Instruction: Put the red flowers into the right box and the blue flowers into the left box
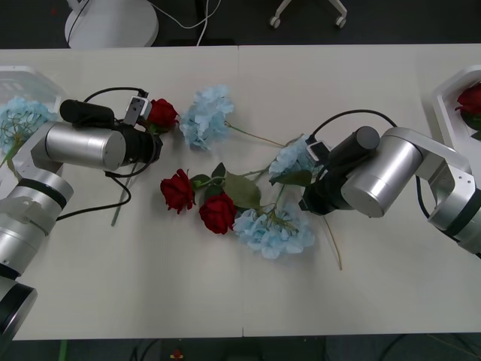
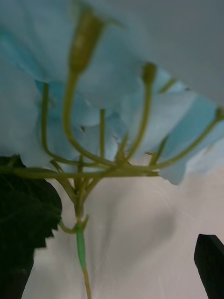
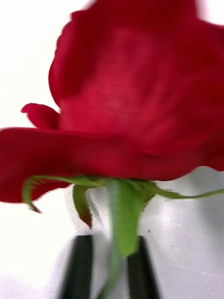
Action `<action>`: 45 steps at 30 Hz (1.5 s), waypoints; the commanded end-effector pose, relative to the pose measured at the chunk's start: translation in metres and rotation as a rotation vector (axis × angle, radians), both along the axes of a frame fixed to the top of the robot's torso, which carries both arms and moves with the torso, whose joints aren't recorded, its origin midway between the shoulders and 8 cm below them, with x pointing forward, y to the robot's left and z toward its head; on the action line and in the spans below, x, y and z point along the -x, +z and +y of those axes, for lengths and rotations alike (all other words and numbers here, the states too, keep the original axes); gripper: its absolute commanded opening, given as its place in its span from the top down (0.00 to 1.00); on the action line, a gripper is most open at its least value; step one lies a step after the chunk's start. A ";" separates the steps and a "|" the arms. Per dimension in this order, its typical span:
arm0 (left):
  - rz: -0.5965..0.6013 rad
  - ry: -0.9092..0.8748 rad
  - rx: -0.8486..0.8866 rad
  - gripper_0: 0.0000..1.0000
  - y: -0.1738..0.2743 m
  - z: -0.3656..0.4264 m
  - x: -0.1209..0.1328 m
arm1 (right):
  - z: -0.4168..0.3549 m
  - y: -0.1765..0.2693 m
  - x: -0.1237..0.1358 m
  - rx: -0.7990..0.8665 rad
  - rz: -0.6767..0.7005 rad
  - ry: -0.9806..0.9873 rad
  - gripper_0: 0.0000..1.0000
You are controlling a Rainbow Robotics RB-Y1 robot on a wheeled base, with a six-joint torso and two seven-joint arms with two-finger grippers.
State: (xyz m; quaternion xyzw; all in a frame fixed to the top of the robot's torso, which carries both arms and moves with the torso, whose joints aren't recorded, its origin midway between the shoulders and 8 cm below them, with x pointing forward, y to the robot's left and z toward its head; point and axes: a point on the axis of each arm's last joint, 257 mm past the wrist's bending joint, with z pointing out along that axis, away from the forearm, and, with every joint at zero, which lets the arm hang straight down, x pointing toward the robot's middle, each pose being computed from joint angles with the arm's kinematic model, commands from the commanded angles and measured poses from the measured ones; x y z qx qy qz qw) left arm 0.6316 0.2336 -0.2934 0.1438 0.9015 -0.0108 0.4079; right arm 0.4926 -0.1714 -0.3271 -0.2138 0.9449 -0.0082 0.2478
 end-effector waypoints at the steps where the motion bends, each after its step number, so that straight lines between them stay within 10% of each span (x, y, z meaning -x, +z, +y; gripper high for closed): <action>1: -0.038 -0.016 0.031 1.00 0.021 -0.023 -0.012 | 0.022 -0.003 -0.002 -0.045 -0.011 -0.024 0.00; 8: -0.079 0.009 0.086 1.00 0.046 -0.019 -0.021 | 0.031 -0.003 -0.005 -0.047 -0.024 -0.025 0.05; 16: -0.102 0.095 0.212 1.00 0.104 0.014 -0.026 | 0.032 -0.004 -0.006 -0.049 -0.031 -0.027 0.41; 24: -0.089 -0.085 0.462 1.00 0.165 -0.005 -0.002 | 0.032 -0.008 -0.010 -0.061 -0.034 -0.037 1.00; 45: -0.287 -0.468 1.078 1.00 0.269 -0.188 0.093 | -0.022 0.146 -0.072 -0.318 -0.141 -0.017 1.00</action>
